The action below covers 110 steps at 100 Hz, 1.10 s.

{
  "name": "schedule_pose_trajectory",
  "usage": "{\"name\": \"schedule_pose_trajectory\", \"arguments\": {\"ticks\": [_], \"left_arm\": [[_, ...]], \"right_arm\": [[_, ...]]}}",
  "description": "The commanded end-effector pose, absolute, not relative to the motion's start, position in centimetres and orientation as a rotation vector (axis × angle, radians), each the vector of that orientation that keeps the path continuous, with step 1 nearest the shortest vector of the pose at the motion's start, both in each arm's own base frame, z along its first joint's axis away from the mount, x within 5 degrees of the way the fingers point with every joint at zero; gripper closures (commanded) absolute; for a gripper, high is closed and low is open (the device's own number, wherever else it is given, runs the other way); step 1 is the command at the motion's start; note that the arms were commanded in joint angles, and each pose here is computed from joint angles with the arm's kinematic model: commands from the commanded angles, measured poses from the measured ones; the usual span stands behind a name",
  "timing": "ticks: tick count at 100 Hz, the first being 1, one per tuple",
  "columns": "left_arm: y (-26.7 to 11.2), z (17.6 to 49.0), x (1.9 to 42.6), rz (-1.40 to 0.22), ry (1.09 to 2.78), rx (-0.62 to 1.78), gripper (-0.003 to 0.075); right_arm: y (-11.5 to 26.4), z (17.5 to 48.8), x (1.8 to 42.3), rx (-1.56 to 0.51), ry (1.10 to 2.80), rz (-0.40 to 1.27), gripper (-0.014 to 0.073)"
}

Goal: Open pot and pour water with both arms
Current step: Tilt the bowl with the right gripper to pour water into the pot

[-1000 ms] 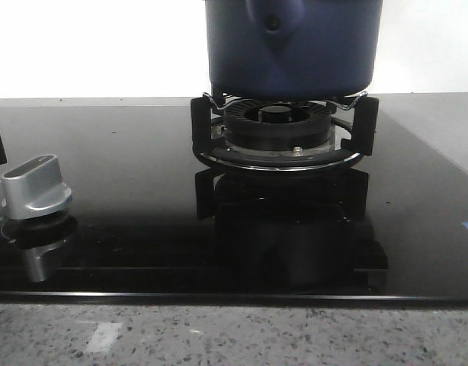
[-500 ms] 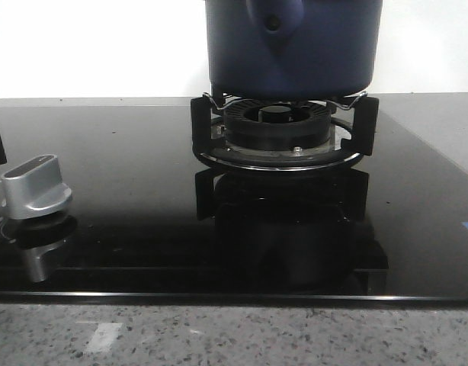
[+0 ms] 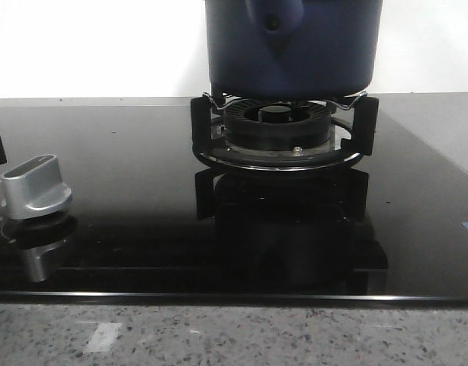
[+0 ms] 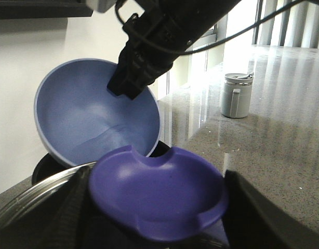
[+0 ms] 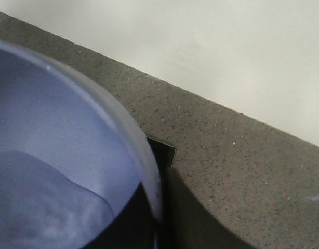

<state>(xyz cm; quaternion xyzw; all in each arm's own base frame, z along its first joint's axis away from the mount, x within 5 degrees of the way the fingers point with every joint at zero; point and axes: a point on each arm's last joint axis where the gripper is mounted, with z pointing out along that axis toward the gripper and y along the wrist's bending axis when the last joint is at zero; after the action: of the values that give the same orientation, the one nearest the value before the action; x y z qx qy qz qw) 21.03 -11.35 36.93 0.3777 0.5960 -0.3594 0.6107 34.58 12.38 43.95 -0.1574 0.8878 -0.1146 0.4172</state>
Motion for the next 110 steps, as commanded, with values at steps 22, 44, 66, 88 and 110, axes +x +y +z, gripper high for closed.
{"name": "schedule_pose_trajectory", "arguments": {"ticks": [22,44,66,88,110], "left_arm": [[-11.3,39.6,20.2,-0.897,1.261,0.788,0.0418],[-11.3,39.5,20.4,-0.870,1.262,0.789,0.0418],[-11.3,39.5,20.4,-0.867,1.260,0.791,0.0418],[-11.3,39.5,20.3,-0.873,1.255,0.796,0.0418],[-11.3,39.5,20.3,-0.873,1.255,0.796,0.0418]], "right_arm": [[12.8,47.5,33.1,-0.432,2.007,-0.501,0.0641],[13.7,47.8,32.5,-0.460,1.916,-0.696,0.0641],[15.6,47.3,31.7,-0.519,1.790,-0.895,0.0641],[17.1,47.5,31.0,-0.561,1.642,-1.029,0.0641],[17.5,48.6,30.5,-0.563,1.526,-1.129,0.0642]]}}
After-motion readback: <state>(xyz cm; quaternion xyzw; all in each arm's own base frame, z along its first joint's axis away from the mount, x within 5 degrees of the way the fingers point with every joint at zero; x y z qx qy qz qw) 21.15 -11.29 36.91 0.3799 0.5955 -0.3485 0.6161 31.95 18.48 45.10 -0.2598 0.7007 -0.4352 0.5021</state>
